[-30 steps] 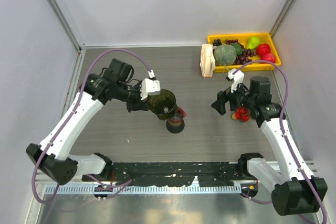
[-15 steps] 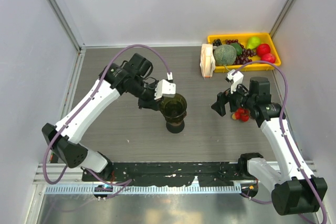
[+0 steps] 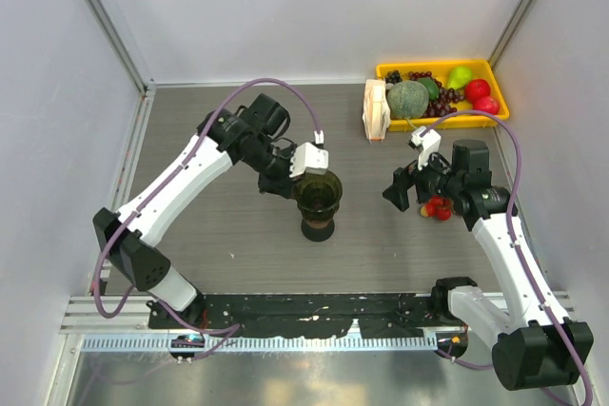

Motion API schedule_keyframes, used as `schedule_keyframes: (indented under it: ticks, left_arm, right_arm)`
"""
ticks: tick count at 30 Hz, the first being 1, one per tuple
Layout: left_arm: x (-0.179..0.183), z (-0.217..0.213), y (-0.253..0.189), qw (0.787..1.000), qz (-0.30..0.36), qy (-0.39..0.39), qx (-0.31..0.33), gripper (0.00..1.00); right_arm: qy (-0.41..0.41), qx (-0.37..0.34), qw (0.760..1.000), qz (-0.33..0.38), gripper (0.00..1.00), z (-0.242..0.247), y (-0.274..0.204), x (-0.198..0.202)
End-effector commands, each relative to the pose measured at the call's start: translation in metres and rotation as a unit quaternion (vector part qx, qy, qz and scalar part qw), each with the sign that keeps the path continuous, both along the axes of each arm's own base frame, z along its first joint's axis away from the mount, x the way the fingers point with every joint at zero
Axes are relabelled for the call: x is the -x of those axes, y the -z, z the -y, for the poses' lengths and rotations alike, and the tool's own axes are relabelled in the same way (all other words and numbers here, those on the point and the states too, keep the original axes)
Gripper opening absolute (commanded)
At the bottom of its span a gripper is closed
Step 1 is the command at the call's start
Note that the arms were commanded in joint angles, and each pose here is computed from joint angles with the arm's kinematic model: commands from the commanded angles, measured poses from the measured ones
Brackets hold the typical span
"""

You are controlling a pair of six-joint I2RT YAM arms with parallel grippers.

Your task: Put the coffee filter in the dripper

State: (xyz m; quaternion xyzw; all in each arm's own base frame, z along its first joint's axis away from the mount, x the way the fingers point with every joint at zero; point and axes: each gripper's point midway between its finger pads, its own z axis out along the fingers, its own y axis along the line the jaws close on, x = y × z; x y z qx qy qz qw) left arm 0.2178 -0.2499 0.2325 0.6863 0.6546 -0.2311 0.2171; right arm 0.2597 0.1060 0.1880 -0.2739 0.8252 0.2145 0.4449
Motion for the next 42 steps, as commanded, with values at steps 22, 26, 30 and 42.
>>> schedule_keyframes:
  ticks: [22,26,30,42]
  left_arm:
    - [-0.018,0.023,0.008,1.0,-0.009,0.002,0.01,0.1]
    - [-0.019,0.022,0.006,1.0,-0.008,0.001,0.008,0.11]
    - [-0.017,0.022,0.009,1.0,-0.012,0.005,0.007,0.14]
    - [-0.009,0.017,0.013,1.0,-0.021,0.014,0.001,0.14]
  right_arm:
    - [-0.018,-0.009,1.0,0.017,0.95,-0.005,-0.011,0.0]
    - [-0.018,-0.009,1.0,0.018,0.95,-0.005,-0.011,0.0]
    - [-0.017,-0.009,1.0,0.018,0.95,-0.005,-0.011,0.0]
    - [-0.016,-0.009,1.0,0.017,0.95,-0.005,-0.011,0.0]
